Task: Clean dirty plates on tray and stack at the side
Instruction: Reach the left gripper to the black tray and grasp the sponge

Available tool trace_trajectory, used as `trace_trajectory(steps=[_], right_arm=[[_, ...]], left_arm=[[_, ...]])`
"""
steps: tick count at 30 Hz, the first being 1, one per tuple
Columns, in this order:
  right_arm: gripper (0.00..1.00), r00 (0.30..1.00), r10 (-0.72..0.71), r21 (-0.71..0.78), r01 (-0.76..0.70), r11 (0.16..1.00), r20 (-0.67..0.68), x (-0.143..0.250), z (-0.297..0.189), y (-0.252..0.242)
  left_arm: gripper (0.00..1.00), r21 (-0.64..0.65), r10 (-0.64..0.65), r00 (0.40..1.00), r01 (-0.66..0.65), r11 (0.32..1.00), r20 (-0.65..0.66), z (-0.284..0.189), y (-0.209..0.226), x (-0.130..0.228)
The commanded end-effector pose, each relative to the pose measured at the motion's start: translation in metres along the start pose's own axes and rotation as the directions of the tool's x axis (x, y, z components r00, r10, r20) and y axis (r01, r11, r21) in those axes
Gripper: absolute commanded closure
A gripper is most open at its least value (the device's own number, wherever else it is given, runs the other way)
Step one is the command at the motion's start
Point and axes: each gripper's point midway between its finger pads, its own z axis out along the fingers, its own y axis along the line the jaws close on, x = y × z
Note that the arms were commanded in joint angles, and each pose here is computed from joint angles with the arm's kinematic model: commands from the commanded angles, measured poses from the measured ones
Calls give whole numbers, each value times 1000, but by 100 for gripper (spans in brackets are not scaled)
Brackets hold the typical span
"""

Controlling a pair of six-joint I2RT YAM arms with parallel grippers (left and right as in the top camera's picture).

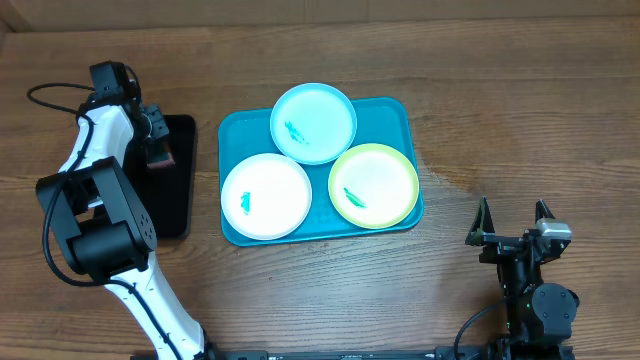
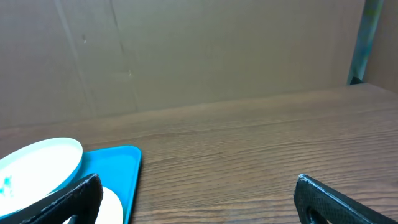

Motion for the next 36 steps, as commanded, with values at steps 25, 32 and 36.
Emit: trace_trajectory(steps=[25, 32, 36], right_arm=[[0, 1000, -7, -9, 7, 1000, 4, 2, 0, 1], [0, 1000, -7, -9, 7, 1000, 5, 2, 0, 1], [0, 1000, -7, -8, 7, 1000, 4, 2, 0, 1]], left_arm=[[0, -51, 4, 980, -15, 999, -200, 0, 12, 47], [73, -44, 1, 985, -9, 999, -171, 1, 9, 40], [96, -48, 2, 986, -10, 999, -166, -6, 10, 37]])
